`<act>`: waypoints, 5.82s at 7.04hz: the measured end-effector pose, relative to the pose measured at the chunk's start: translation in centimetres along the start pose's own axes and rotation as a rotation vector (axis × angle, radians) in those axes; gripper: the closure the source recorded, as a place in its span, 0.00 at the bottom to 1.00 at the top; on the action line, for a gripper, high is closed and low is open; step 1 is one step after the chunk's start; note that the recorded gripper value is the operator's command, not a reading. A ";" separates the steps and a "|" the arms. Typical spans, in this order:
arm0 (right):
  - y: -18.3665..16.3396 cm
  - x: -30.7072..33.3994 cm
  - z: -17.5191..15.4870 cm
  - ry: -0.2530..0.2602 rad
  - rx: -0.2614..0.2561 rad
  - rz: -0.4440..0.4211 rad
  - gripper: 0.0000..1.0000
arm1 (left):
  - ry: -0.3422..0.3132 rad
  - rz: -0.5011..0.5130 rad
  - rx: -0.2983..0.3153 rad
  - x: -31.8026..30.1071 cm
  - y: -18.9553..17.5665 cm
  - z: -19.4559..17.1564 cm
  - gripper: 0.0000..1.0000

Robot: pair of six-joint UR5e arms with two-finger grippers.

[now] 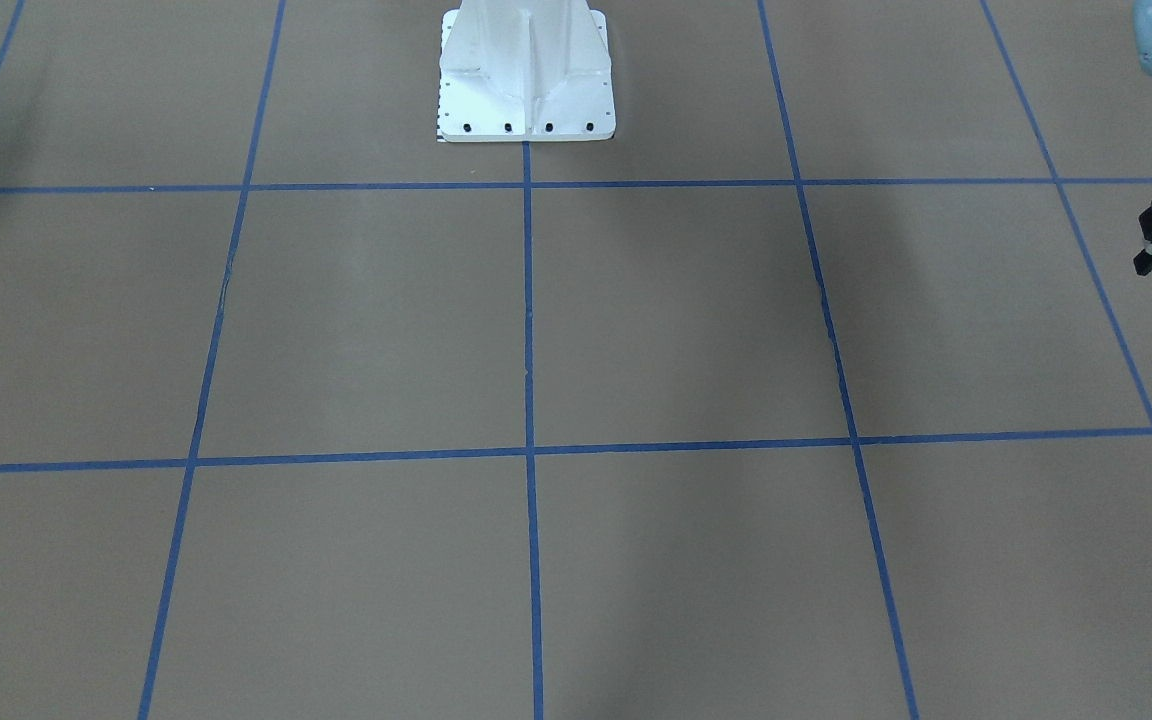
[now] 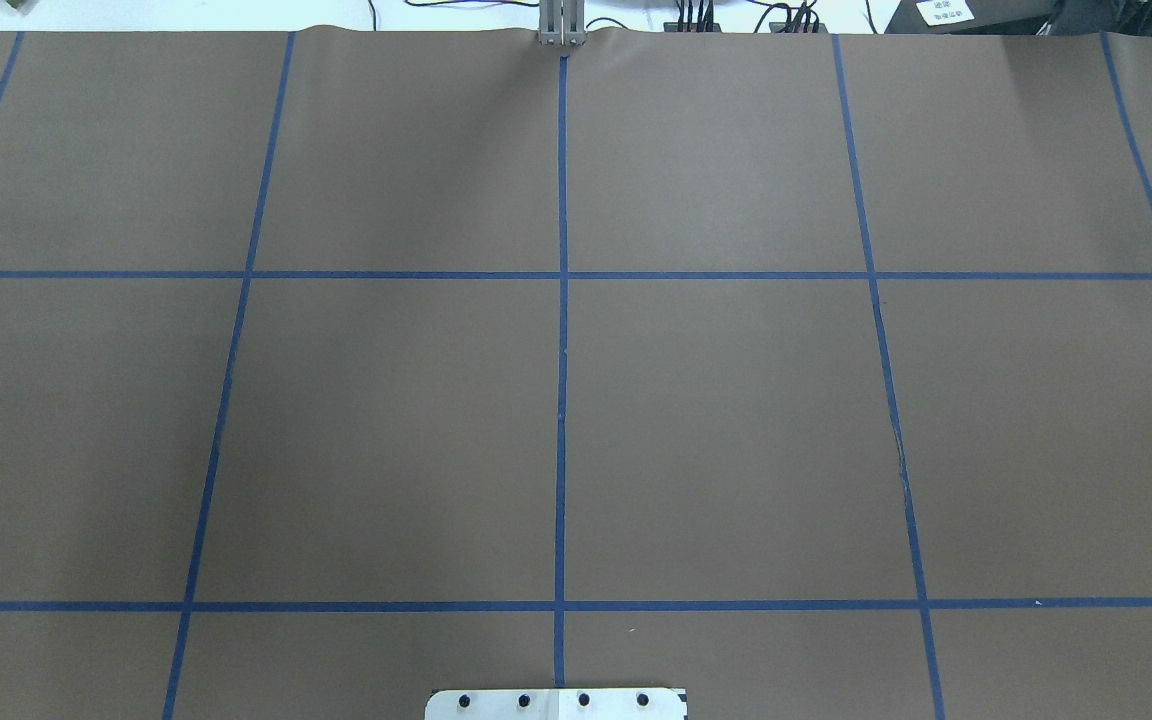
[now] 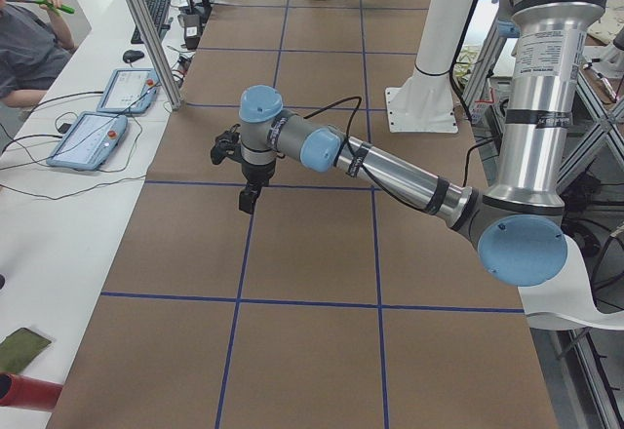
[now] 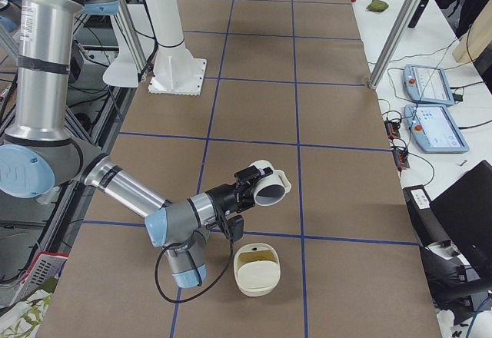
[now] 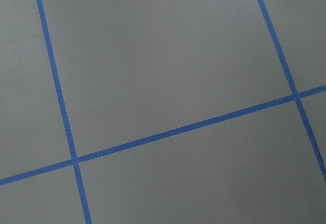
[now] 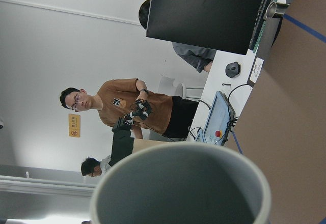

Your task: Left arm hands cup to right arm to dump lemon

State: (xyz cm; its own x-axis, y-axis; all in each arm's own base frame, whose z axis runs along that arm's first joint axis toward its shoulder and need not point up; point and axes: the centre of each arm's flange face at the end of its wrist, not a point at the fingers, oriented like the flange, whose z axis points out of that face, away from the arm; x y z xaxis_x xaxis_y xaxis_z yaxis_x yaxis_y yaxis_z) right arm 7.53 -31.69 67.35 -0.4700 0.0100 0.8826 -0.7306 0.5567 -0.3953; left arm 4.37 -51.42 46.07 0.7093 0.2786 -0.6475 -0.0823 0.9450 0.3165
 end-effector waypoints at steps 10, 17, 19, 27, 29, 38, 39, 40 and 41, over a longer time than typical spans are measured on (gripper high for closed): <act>4.7 -3.9 25.7 0.186 -0.286 -1.122 1.00 | 0.019 -0.072 0.029 1.5 -1.1 -0.9 0.00; 28.9 -7.0 50.2 0.105 -0.317 -1.418 0.99 | 0.146 -0.265 0.081 16.1 -9.6 -2.7 0.00; 32.1 -11.0 54.6 0.115 -0.323 -1.413 0.99 | 0.211 -0.316 0.064 23.6 -12.0 -2.7 0.00; 47.4 -15.8 59.8 0.137 -0.204 -1.502 0.70 | 0.357 -0.628 0.019 37.7 -21.1 -2.2 0.01; 49.7 -16.0 59.5 0.127 -0.185 -1.501 0.70 | 0.388 -0.719 0.010 38.8 -22.4 -1.6 0.04; 55.1 -15.1 58.1 0.197 -0.028 -1.511 0.71 | 0.423 -0.802 0.079 44.7 -21.6 -0.5 0.12; 55.2 -15.1 58.1 0.195 -0.031 -1.510 0.71 | 0.426 -0.770 0.079 45.2 -21.3 -0.4 0.13; 55.3 -15.2 58.0 0.193 -0.032 -1.510 0.71 | 0.425 -0.753 0.076 45.6 -21.0 -0.1 0.14; 55.3 -15.2 58.0 0.192 -0.033 -1.509 0.71 | 0.424 -0.744 0.069 46.3 -20.6 0.4 0.19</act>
State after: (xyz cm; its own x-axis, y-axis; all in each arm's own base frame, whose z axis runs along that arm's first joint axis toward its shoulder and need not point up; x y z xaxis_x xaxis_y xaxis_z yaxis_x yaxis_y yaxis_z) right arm -54.47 -49.24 17.30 0.7548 -0.4644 0.4632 -0.4415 0.1624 0.8824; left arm 39.19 -58.10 9.90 0.2397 -0.3560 -0.9032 0.3528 0.8987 -0.2606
